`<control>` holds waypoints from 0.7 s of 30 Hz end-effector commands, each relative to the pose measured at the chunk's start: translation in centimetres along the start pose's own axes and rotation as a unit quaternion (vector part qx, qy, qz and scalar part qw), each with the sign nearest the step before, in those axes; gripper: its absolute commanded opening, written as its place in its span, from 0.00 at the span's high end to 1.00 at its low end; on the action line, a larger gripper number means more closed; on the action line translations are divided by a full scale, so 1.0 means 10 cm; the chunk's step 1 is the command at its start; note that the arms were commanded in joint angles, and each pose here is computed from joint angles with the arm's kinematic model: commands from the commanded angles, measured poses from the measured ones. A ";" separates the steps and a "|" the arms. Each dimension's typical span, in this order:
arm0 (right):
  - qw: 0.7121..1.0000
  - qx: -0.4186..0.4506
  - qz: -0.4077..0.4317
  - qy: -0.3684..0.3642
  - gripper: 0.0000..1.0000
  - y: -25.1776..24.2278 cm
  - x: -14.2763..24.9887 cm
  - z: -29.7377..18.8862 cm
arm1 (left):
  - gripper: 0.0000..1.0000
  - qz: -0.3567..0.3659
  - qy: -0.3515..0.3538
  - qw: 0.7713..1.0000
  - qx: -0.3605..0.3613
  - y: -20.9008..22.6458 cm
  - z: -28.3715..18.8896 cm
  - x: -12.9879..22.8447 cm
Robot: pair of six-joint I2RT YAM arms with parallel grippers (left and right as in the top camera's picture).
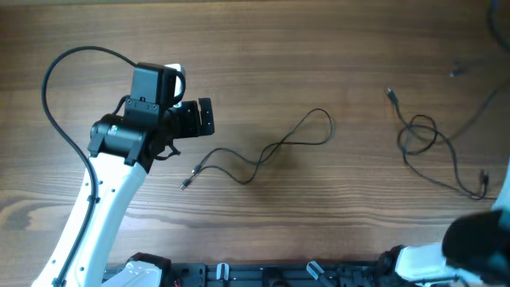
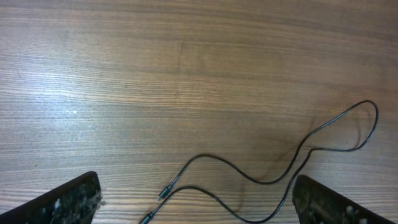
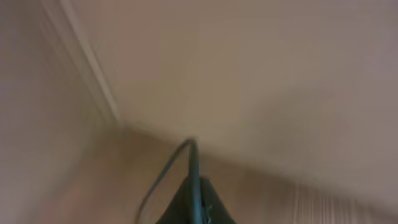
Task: Untangle cables
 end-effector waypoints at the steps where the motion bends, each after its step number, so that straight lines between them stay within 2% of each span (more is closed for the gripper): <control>1: 0.969 -0.078 0.110 0.205 0.96 -0.03 0.87 0.70 | 0.00 -0.005 0.000 1.000 -0.008 0.04 0.02 0.00; 5: 0.917 -0.131 0.134 0.353 0.96 -0.04 1.62 1.04 | 0.00 -0.005 0.000 1.000 -0.008 0.04 0.02 0.00; 8: 0.914 -0.131 0.117 0.367 0.94 -0.01 1.77 1.06 | 0.00 -0.005 0.001 1.000 -0.008 0.04 0.02 0.00; 9: 0.914 -0.132 0.116 0.367 0.84 0.00 1.77 1.05 | 0.00 -0.005 0.000 1.000 -0.008 0.04 0.02 0.00; 10: 0.913 -0.131 0.115 0.369 0.65 -0.01 1.77 1.05 | 0.00 -0.005 0.000 1.000 -0.008 0.04 0.02 0.00; 11: 0.911 -0.130 0.114 0.375 0.33 -0.01 1.80 1.03 | 0.00 -0.005 0.000 1.000 -0.008 0.04 0.02 0.00; 12: 0.909 -0.126 0.113 0.381 0.19 -0.03 1.82 1.02 | 0.00 -0.005 0.000 1.000 -0.008 0.04 0.02 0.00; 14: 0.898 -0.144 0.096 0.404 0.01 -0.01 1.89 0.94 | 0.00 -0.005 0.000 1.000 -0.008 0.04 0.02 0.00; 17: 0.881 -0.166 0.073 0.436 0.00 -0.01 1.96 0.78 | 0.00 -0.005 0.000 1.000 -0.008 0.04 0.02 0.00; 21: 0.885 -0.071 0.040 0.459 0.00 -0.38 1.92 0.51 | 0.00 -0.005 0.000 1.000 -0.008 0.04 0.02 0.00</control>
Point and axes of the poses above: each gripper's point midway between its finger pads, its own z axis out along the fingers, its own y axis along the line the jaws close on, x = y × z, the point moved 3 cm from there along -z, back along the fingers, and after that the axes turned 2 degrees about z, right-handed, at the moved point
